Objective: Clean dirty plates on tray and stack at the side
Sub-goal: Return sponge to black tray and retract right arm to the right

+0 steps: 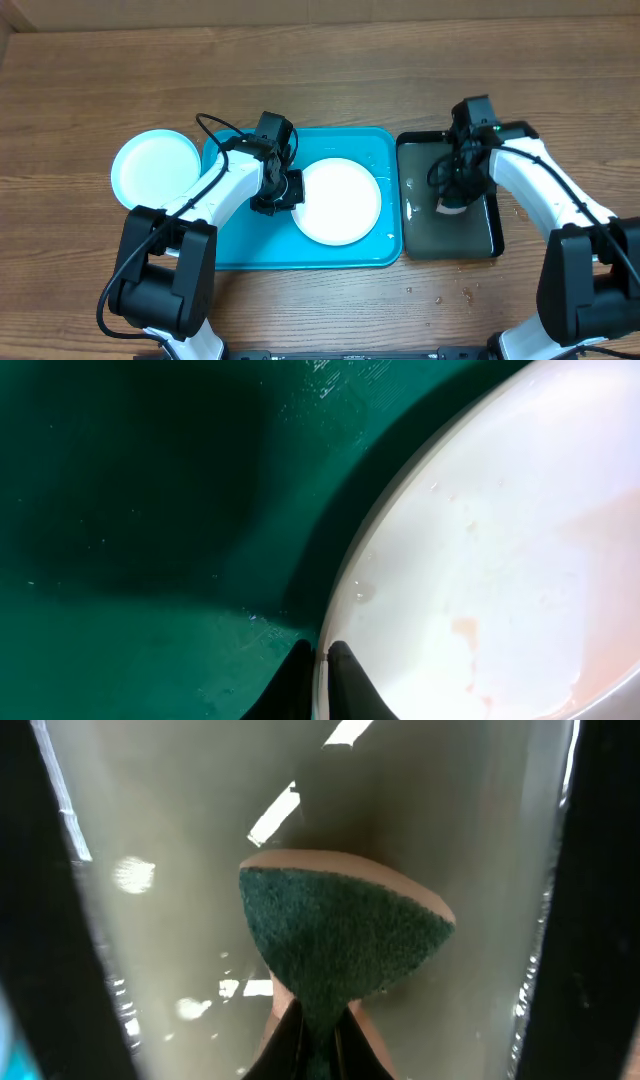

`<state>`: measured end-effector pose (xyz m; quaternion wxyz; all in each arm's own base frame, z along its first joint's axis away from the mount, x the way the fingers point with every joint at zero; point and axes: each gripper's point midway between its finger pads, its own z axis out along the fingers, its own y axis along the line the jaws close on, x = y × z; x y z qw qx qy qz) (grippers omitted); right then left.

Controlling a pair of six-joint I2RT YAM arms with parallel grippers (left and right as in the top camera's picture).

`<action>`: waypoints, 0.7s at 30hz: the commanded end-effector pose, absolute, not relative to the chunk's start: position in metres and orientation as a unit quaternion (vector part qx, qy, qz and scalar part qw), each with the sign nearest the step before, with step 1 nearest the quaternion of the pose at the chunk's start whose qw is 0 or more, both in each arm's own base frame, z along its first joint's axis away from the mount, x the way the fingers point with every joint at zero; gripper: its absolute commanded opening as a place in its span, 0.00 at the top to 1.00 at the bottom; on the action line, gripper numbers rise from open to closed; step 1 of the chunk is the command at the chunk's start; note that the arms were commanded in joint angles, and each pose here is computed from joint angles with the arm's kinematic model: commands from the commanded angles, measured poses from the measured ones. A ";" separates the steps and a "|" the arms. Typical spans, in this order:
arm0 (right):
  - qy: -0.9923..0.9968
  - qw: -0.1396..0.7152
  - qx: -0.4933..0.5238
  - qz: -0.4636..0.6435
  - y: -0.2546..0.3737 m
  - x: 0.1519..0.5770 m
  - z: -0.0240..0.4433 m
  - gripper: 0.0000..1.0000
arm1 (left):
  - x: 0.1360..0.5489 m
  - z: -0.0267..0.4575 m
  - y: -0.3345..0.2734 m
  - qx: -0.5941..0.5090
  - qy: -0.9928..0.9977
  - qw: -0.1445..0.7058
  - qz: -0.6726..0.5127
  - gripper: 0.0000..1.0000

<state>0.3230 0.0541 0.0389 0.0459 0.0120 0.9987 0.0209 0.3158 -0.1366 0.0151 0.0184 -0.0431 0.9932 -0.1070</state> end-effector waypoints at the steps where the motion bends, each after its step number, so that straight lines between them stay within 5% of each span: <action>1: 0.998 0.054 0.011 0.010 0.049 0.321 0.031 0.96 | 0.312 0.009 -0.140 -0.032 0.993 0.008 -0.110 0.91; 5: 0.998 0.065 0.012 0.003 0.047 0.325 0.028 0.96 | 0.312 0.009 -0.140 -0.032 0.993 0.009 -0.110 0.91; 6: 0.998 0.067 0.012 0.001 0.046 0.326 0.028 0.84 | 0.312 0.009 -0.140 -0.032 0.993 0.009 -0.110 0.90; 7: 0.998 0.068 0.012 0.001 0.046 0.326 0.028 0.62 | 0.312 0.009 -0.140 -0.032 0.993 0.009 -0.110 0.90; 10: 0.997 0.069 0.011 0.022 0.053 0.328 0.030 0.42 | 0.312 0.009 -0.140 -0.032 0.993 0.009 -0.110 0.87; 21: 0.990 0.113 0.087 0.010 0.019 0.371 0.105 0.39 | 0.312 0.007 -0.140 -0.032 0.994 0.007 -0.109 0.79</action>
